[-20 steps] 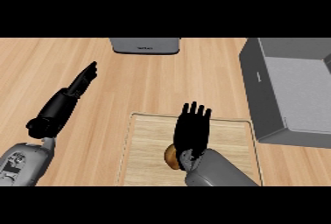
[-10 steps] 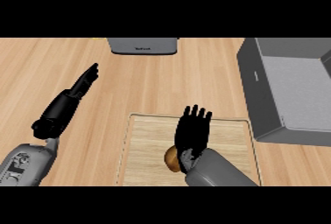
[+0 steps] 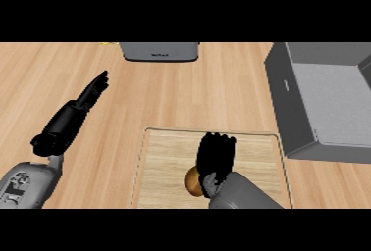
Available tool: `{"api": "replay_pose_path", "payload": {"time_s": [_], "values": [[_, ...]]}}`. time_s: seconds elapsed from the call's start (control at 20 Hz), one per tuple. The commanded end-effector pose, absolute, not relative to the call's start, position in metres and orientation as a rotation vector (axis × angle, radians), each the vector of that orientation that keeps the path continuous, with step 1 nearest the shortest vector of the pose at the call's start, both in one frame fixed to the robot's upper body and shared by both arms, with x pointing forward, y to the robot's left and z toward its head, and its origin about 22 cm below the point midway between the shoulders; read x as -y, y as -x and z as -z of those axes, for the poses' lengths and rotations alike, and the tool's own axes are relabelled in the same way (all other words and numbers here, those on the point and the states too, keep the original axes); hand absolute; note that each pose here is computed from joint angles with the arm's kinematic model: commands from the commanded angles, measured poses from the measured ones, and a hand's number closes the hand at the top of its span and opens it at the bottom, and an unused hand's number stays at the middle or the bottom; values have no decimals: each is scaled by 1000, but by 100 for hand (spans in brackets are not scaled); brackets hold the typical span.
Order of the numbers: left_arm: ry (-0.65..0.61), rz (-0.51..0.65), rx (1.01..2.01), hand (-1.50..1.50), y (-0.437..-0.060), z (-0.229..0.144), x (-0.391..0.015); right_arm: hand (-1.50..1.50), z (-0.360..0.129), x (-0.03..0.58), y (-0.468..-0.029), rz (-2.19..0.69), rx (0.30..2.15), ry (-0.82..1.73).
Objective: Pick the pear from the tray and place it in the cardboard box
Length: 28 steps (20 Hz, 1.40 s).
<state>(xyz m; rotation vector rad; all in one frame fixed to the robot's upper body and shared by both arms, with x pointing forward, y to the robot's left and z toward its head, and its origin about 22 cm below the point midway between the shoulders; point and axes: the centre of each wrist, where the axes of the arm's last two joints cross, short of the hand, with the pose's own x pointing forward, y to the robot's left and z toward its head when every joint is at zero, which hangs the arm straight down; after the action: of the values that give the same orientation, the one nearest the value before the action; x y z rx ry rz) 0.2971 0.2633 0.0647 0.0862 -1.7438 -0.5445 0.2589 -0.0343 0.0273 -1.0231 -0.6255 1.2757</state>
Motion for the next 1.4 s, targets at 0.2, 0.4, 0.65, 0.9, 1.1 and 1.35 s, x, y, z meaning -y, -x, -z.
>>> {"api": "replay_pose_path", "payload": {"time_s": [0.2, 0.4, 0.65, 0.9, 1.1, 1.35], "values": [[-84, 535, 1752, 0, -305, -64, -269, 150, -19, 12, -258, -1259, 608, 1236], [-89, 539, 1757, 0, -297, -82, -261, 150, -12, 16, -271, -1306, 637, 1277], [-79, 538, 1751, 0, -291, -62, -258, 150, -18, 25, -212, -1744, 1149, 801], [-75, 538, 1759, 0, -296, -66, -262, 150, -50, 22, -164, -1978, 1646, 293], [-96, 522, 1728, 0, -291, -59, -272, 150, -78, 71, -159, -1992, 1935, 181], [-119, 510, 1745, 0, -287, -63, -277, 150, -118, 140, -157, -1923, 2180, 199]]}}
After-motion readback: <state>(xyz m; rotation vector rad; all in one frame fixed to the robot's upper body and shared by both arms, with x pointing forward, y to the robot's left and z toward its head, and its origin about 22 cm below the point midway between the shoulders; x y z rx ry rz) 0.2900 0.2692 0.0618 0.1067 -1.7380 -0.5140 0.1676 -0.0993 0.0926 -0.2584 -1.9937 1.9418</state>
